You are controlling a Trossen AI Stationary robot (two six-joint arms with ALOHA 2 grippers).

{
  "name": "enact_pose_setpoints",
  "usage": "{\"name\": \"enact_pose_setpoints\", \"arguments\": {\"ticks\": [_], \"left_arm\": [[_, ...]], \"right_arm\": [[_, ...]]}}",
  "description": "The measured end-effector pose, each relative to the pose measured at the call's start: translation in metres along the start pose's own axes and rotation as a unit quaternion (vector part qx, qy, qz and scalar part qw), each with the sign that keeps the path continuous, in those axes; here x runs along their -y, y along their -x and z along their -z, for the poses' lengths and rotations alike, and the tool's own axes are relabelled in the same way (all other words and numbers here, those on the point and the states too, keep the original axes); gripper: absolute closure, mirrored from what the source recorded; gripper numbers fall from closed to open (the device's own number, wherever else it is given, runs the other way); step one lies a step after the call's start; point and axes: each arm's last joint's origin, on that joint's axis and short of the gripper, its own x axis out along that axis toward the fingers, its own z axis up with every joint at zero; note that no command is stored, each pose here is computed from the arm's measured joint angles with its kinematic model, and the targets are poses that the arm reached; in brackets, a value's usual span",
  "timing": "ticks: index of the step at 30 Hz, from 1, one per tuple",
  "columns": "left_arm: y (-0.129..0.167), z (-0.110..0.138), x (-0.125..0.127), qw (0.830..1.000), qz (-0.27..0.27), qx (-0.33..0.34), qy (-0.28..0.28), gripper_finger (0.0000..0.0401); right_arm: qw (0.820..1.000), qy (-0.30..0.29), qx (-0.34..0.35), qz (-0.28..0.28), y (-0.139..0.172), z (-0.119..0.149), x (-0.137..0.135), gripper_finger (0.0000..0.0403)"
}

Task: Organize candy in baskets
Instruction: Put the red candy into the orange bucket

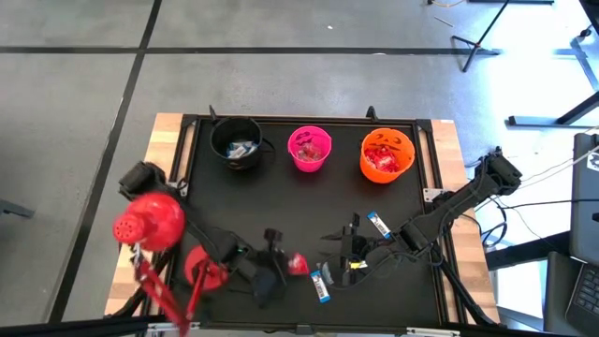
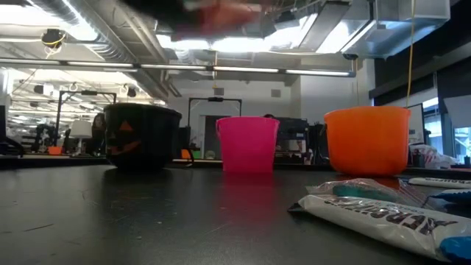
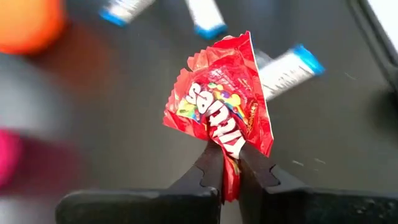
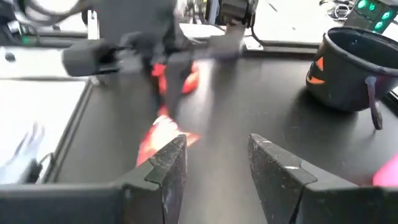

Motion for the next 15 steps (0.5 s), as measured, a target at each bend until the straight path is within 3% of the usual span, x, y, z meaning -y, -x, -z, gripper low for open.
{"name": "enact_pose_setpoints", "arguments": {"ticks": [4, 7, 10, 15], "left_arm": [[0.029, -0.007, -0.016, 0.993, -0.112, 0.042, 0.001, 0.0395], [0.037, -0.009, -0.022, 0.985, -0.161, 0.059, 0.004, 0.0397], [0.038, -0.009, -0.023, 0.982, -0.178, 0.065, 0.004, 0.0396], [0.038, -0.009, -0.022, 0.985, -0.163, 0.062, 0.005, 0.0397]], "right_arm": [[0.999, -0.031, 0.022, -0.001, -0.009, -0.002, -0.002, 0.0237], [0.999, -0.043, 0.022, -0.007, -0.022, 0.0, 0.0, 0.0237], [0.998, -0.063, 0.015, -0.005, -0.034, 0.001, 0.007, 0.0237], [0.996, -0.088, 0.007, 0.014, -0.047, 0.002, 0.02, 0.0237]]}}
